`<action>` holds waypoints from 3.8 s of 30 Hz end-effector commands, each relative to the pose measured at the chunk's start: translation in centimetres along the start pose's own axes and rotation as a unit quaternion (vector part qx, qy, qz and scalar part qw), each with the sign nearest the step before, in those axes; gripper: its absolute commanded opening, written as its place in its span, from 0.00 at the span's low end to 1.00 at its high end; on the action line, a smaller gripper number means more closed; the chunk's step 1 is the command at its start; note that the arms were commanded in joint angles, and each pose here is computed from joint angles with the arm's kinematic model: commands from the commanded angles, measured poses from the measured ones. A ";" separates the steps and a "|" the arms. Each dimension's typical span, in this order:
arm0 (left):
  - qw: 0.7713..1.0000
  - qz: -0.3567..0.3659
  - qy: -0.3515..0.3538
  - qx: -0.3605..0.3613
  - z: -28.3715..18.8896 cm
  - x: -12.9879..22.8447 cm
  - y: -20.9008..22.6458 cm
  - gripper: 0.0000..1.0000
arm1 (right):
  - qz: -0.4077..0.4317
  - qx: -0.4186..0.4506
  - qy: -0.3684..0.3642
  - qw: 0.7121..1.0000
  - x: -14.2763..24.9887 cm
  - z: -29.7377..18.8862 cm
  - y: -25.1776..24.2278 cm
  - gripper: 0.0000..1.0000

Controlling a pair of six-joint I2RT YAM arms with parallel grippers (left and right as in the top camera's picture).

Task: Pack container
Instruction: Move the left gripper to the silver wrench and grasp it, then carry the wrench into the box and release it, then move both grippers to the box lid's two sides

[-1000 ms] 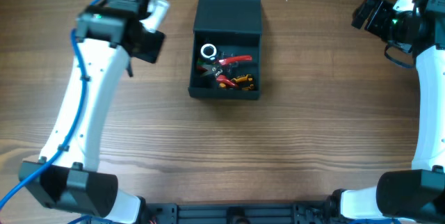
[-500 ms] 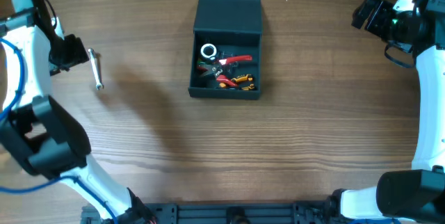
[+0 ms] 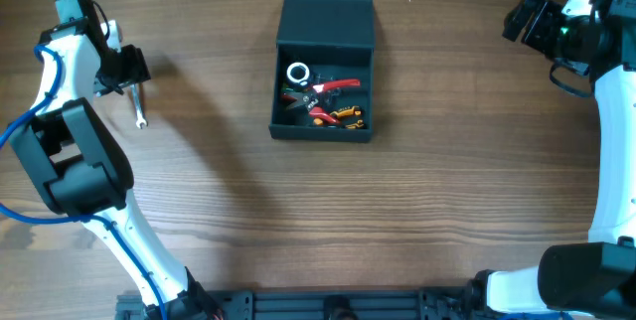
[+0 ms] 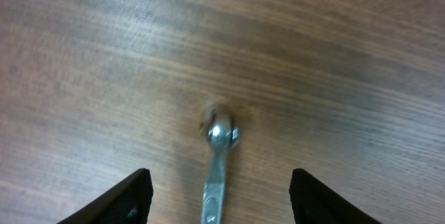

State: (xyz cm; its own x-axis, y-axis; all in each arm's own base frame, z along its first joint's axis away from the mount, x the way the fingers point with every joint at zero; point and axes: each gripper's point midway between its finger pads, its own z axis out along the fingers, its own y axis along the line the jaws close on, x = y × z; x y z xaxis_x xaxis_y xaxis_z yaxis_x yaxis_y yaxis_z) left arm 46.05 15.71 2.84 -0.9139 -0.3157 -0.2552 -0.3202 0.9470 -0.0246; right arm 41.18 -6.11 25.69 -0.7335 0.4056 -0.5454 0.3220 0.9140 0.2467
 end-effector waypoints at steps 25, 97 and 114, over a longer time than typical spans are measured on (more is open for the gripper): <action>0.999 0.026 0.029 0.016 2.8 1.3 -0.5 0.04 | 0.006 -0.002 0.009 1.000 0.2 0.7 0.0 1.00; 0.951 0.078 -0.118 0.274 -17.5 -3.0 -24.6 0.14 | 0.041 -0.219 0.036 0.974 -1.1 6.9 7.0 0.04; 0.926 -0.026 0.052 0.373 -1.5 -0.8 -27.6 0.04 | 0.040 -0.383 0.232 0.893 10.5 22.4 11.7 0.04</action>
State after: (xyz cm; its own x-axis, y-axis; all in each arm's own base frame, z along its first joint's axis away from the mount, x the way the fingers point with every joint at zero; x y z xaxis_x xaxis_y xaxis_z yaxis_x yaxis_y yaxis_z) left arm 55.51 -9.31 7.87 -0.9248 -0.2883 -0.2481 -0.0541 0.7454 -0.6644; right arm 51.34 6.67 6.52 -0.9323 0.3212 -0.1664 0.0414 0.5516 0.8331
